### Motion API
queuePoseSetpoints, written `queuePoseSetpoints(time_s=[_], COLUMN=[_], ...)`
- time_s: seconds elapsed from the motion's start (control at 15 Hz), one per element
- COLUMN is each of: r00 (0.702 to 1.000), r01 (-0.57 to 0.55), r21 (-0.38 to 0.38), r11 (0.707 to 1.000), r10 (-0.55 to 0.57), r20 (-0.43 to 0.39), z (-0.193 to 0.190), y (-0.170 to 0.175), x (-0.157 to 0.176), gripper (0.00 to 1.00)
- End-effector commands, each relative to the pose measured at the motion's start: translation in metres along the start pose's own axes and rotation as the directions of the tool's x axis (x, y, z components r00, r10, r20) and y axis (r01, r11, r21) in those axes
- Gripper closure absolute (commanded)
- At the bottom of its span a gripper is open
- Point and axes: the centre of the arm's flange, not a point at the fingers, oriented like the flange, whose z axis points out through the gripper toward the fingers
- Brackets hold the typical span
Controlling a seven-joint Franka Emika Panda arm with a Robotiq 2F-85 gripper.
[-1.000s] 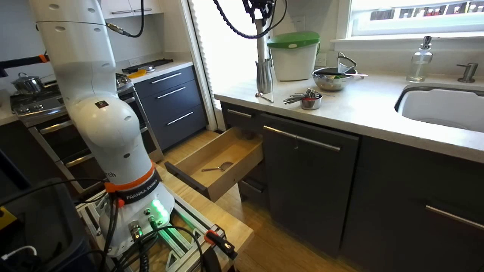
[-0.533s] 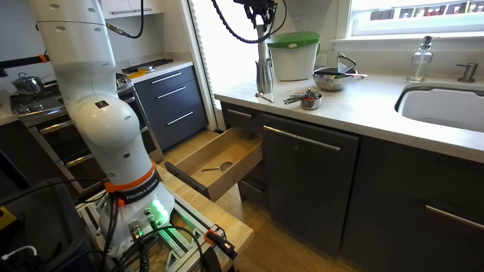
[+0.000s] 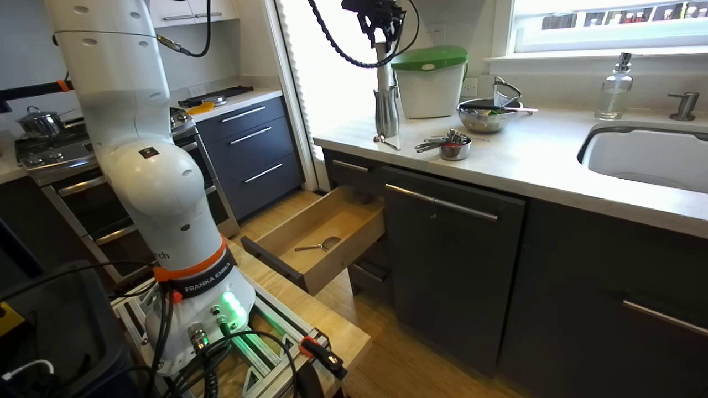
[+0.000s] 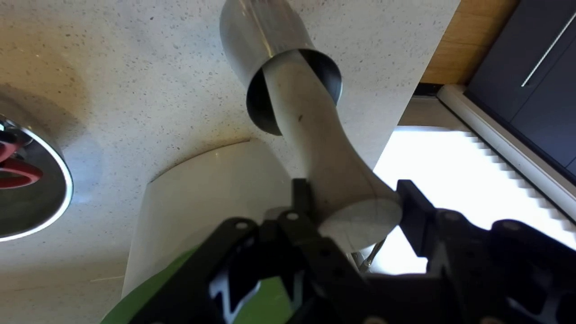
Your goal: Put the wooden mortar in the silver cup
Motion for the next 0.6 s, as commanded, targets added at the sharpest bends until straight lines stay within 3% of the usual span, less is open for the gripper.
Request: queuePoseSetpoints(time_s=[0.0,0.07,0.13,0.27,0.47,0.53], r00=[1.0,1.0,1.0,1.0,1.0,1.0], r01=[0.004,0.003,0.001,-0.001,-0.003,-0.004], r21=[-0.011,-0.011,-0.011,-0.012,-0.013,-0.013], r11=[1.0,1.0,1.0,1.0,1.0,1.0], r10=[-0.004,-0.003,-0.001,0.001,0.003,0.004], r20=[-0.003,0.001,0.002,0.005,0.007,0.009], z=[0.0079,0.0097,0.0113,0.0137,0.0141,0.0133], y=[0.0037,0.0043,0.005,0.0063,0.007,0.0066], x=[-0.0055,-0.0054,-0.0049,-0.0046,-0.0046,-0.0045], gripper=[0.74,0.74,0.4,0.37,0.51,0.43])
